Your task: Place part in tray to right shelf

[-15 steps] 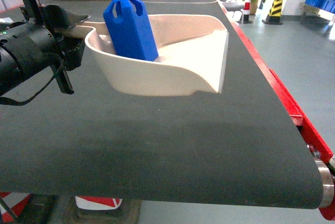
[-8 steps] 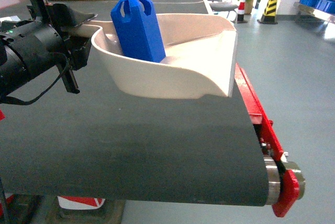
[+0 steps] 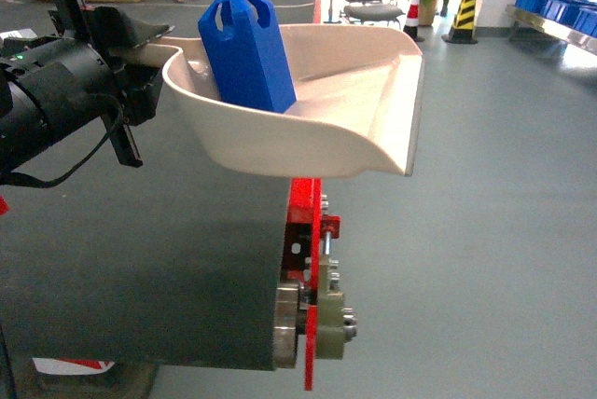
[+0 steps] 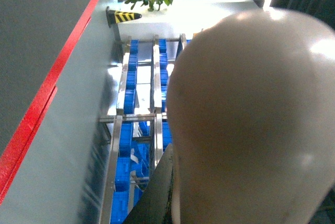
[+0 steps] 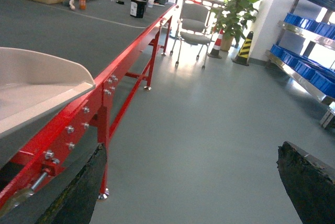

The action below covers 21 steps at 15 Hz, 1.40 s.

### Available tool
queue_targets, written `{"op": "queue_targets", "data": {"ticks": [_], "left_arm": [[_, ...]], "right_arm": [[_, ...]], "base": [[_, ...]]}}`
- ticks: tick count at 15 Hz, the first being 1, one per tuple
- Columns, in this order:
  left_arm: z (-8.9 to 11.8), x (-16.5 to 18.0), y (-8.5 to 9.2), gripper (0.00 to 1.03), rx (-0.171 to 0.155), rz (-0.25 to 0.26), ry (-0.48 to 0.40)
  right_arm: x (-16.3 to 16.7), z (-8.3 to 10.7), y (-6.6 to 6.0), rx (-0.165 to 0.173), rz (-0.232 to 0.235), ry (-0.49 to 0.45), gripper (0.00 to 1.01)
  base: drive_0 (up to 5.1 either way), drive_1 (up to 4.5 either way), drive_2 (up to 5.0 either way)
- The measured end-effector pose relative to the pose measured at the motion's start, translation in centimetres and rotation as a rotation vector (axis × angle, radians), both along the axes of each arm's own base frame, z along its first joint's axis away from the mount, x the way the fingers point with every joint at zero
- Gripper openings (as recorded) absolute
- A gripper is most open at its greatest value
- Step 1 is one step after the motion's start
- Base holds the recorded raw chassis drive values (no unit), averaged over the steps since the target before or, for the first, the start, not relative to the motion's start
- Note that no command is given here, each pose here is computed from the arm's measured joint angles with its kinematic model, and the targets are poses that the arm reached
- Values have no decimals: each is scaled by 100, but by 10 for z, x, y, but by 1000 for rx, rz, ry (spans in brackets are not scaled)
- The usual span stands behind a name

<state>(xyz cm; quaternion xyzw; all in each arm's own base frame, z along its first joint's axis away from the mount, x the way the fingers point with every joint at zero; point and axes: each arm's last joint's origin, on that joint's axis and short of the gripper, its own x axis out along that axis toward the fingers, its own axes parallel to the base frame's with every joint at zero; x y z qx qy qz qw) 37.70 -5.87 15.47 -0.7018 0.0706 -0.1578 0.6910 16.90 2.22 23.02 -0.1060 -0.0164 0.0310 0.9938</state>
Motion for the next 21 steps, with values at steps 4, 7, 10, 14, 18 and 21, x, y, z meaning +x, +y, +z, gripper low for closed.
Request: {"op": "queue_targets", "data": {"ticks": [4,7,10,14,18,21], "left_arm": [[0,0,0,15,0,0,2],[0,0,0,15,0,0,3],[0,0,0,15,0,-1,2],[0,0,0,15,1,0,4],[0,0,0,15,0,0,1],[0,0,0,15,0,0,0]], "right_arm": [[0,0,0,1,0,-4,98],[0,0,0,0,0,-3,98],[0,0,0,0,0,0,98],[0,0,0,0,2,-3,98],[0,0,0,0,0,-2,98],[0,0,0,0,0,0,98]], "base": [[0,0,0],[0,0,0],[0,0,0],[0,0,0],[0,0,0],[0,0,0]]}}
